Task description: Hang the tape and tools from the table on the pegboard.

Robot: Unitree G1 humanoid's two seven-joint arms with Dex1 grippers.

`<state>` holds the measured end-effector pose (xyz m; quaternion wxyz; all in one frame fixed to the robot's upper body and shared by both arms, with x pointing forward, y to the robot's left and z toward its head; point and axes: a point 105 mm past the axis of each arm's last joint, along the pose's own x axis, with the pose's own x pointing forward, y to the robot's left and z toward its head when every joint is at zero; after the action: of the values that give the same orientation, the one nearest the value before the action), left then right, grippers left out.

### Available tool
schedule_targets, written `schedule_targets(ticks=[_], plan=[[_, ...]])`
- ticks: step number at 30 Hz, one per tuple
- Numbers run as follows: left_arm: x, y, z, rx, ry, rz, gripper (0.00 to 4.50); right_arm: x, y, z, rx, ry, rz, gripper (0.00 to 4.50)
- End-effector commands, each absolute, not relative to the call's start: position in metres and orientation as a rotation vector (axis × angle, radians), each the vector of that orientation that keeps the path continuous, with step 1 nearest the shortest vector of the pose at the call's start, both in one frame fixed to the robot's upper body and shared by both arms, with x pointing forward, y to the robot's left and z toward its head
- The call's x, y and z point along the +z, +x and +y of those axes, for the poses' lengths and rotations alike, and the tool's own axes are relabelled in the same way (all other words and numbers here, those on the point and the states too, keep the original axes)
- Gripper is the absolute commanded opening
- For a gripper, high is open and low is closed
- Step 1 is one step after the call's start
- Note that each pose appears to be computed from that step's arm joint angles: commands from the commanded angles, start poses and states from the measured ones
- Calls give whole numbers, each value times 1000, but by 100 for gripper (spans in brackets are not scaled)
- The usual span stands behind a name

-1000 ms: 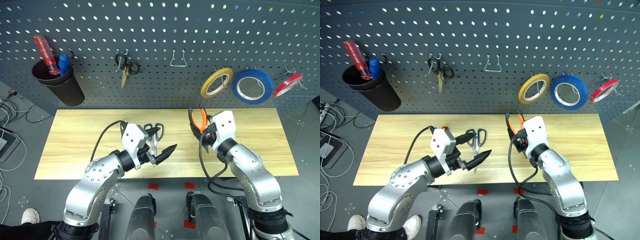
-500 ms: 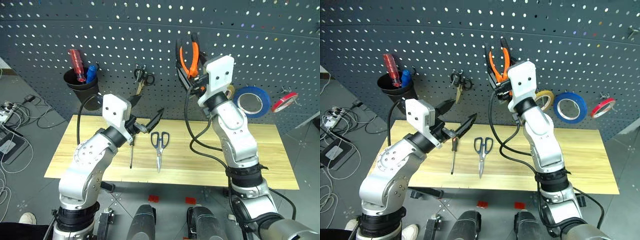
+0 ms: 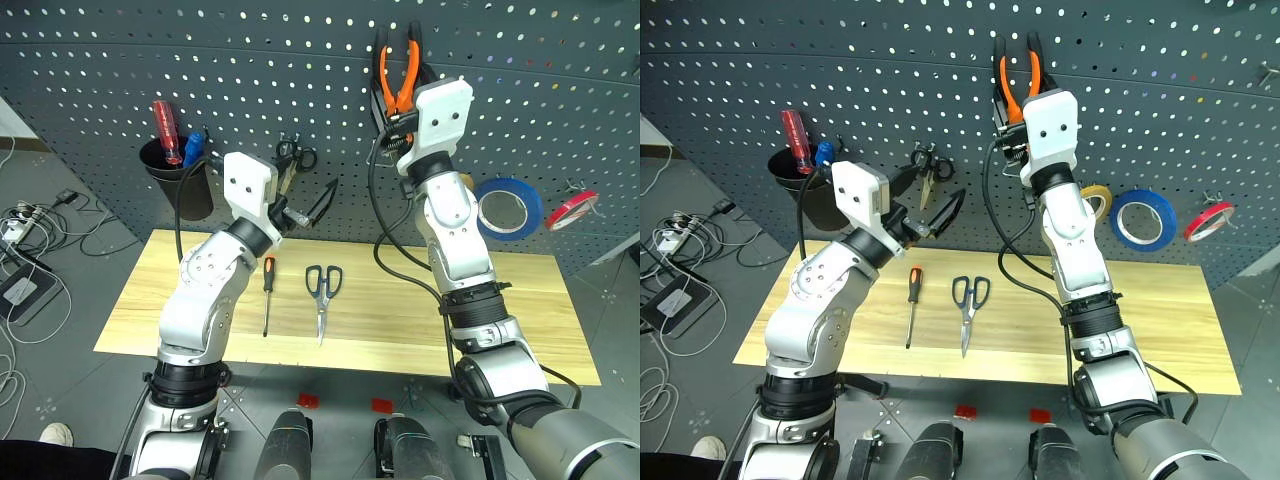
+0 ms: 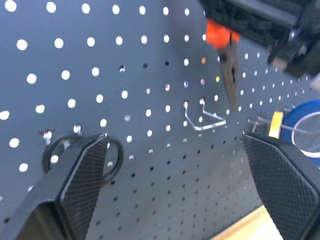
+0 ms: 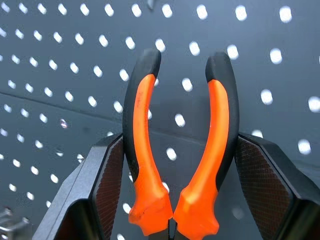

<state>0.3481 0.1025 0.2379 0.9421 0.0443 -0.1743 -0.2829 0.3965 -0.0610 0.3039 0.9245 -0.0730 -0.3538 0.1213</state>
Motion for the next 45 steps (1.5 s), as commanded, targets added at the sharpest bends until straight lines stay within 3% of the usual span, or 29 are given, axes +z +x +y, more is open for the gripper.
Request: schedule_targets(ticks=[1,8,13,21,28,33,37,45], plan=[[243,350,93,-599,99,-397,450,328,389,-59,226,-111,-834,306],[225,356,75,-632,77,-366,450,323,398,-54,197,-63,-832,306],[225,355,76,-631,71,-363,450,336,398,-51,186,-38,-866,306],[225,355,80,-622,77,-357,450,327,404,-50,177,-35,-851,306],[224,355,82,-614,83,-350,450,293,413,-49,155,-49,-770,306],[223,355,85,-612,87,-345,450,286,416,-53,146,-63,-749,306],[223,355,83,-615,84,-347,450,285,417,-57,139,-59,-741,435],[223,356,81,-621,81,-347,450,283,415,-59,154,-57,-713,443]])
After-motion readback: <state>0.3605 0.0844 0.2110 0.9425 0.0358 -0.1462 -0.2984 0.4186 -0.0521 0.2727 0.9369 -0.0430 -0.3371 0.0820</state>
